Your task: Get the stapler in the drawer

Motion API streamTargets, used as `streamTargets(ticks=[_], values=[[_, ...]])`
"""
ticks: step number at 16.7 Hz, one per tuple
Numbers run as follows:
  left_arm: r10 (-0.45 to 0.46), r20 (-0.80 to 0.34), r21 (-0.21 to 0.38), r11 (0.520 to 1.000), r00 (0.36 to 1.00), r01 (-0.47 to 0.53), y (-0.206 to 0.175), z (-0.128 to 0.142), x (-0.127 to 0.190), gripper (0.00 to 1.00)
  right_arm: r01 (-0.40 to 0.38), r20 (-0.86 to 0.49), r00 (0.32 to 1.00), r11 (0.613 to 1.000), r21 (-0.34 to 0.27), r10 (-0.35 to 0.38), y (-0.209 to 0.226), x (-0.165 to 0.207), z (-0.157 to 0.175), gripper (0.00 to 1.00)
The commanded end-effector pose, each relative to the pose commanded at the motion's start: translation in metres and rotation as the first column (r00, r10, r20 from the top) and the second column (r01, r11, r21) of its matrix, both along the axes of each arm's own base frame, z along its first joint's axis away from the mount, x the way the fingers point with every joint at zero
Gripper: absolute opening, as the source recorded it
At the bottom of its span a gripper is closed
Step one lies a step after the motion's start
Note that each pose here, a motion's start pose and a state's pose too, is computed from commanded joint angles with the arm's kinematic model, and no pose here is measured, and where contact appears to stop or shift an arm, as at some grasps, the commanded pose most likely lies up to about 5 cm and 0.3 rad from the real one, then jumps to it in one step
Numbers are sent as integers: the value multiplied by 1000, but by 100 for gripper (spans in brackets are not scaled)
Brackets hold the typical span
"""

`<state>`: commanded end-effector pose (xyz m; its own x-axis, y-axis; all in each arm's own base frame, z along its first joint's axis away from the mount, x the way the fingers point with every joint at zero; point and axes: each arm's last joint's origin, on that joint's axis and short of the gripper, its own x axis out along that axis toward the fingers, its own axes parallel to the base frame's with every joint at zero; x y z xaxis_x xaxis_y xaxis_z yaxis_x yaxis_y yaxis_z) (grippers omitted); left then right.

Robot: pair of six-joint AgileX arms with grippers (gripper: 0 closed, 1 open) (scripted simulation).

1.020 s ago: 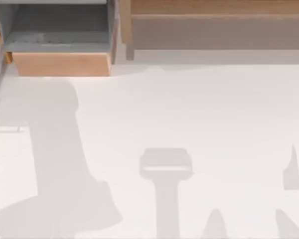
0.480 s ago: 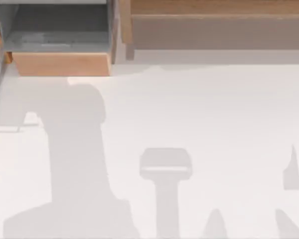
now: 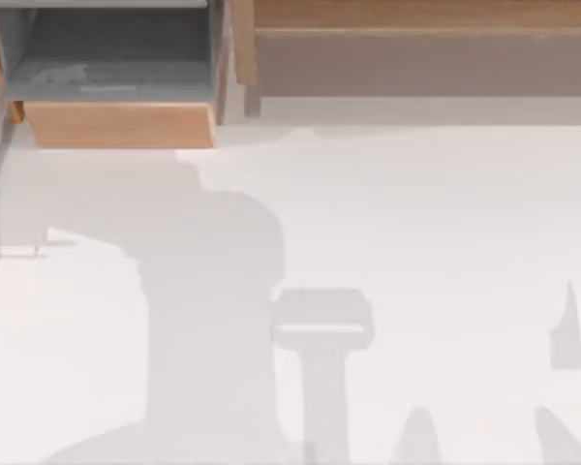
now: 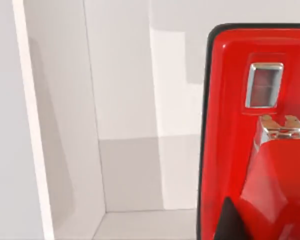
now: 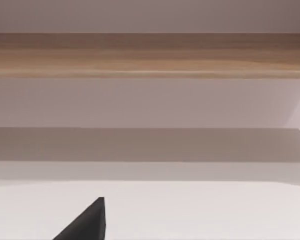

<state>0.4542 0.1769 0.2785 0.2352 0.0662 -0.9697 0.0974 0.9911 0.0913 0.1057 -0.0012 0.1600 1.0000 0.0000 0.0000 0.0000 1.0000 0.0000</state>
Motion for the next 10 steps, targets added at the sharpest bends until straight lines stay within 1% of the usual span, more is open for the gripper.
streamTargets(ticks=[2,4,6,8,10], values=[[27,-59,-28,999,998,-29,2,-31,11,0,0,0,1000,1000,0,0,0,0,0,100],[54,-135,-51,997,989,-62,0,-68,22,0,0,0,1000,1000,0,0,0,0,0,100],[74,-213,-59,994,974,-88,-3,-101,29,0,0,0,1000,1000,0,0,0,0,0,100],[83,-264,-56,993,961,-101,-5,-117,30,0,0,0,1000,1000,0,0,0,0,0,100],[83,-266,-56,993,960,-101,-5,-118,30,0,0,0,1000,1000,0,0,0,0,0,100]])
